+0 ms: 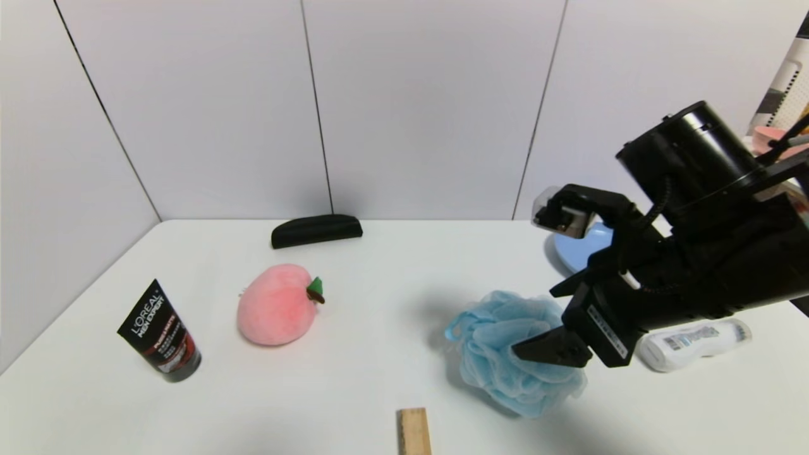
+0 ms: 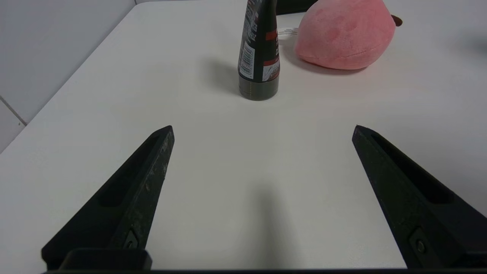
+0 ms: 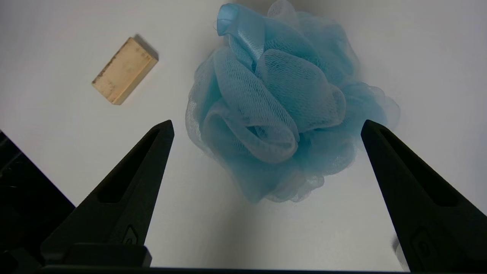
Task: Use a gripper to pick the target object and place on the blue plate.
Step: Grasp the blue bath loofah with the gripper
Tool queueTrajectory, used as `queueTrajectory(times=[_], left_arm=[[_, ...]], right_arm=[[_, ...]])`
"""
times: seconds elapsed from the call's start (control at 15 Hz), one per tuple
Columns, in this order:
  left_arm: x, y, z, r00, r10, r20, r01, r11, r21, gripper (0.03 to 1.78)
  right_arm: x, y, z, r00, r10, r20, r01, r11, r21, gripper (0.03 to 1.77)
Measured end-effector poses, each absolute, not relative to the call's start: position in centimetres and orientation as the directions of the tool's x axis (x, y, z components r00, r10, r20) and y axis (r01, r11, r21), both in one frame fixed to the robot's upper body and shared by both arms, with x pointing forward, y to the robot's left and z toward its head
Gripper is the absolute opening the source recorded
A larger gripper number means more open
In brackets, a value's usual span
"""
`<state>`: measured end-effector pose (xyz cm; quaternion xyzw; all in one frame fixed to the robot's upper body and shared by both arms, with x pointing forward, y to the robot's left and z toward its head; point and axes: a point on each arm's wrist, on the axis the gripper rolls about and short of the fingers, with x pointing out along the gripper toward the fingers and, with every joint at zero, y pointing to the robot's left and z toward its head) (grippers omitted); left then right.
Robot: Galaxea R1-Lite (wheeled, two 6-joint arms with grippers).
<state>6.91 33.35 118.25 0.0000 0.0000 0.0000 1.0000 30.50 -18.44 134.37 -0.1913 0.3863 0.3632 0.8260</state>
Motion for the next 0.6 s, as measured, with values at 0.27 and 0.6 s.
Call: queueTrajectory(times=[0.27, 0.6], left_arm=[[6.9, 33.4, 118.2, 1.0, 0.0, 0.0, 0.0, 1.0, 0.0, 1.69], [6.9, 33.4, 118.2, 1.0, 0.0, 0.0, 0.0, 1.0, 0.0, 1.69]], right_arm=[[32.2, -17.0, 132.1, 0.412, 0.383, -0.827, -0.737, 0.674, -0.056, 1.7], [33.8, -15.7, 129.6, 0.379, 0.34, -0.861, -0.737, 0.673, -0.059, 1.7]])
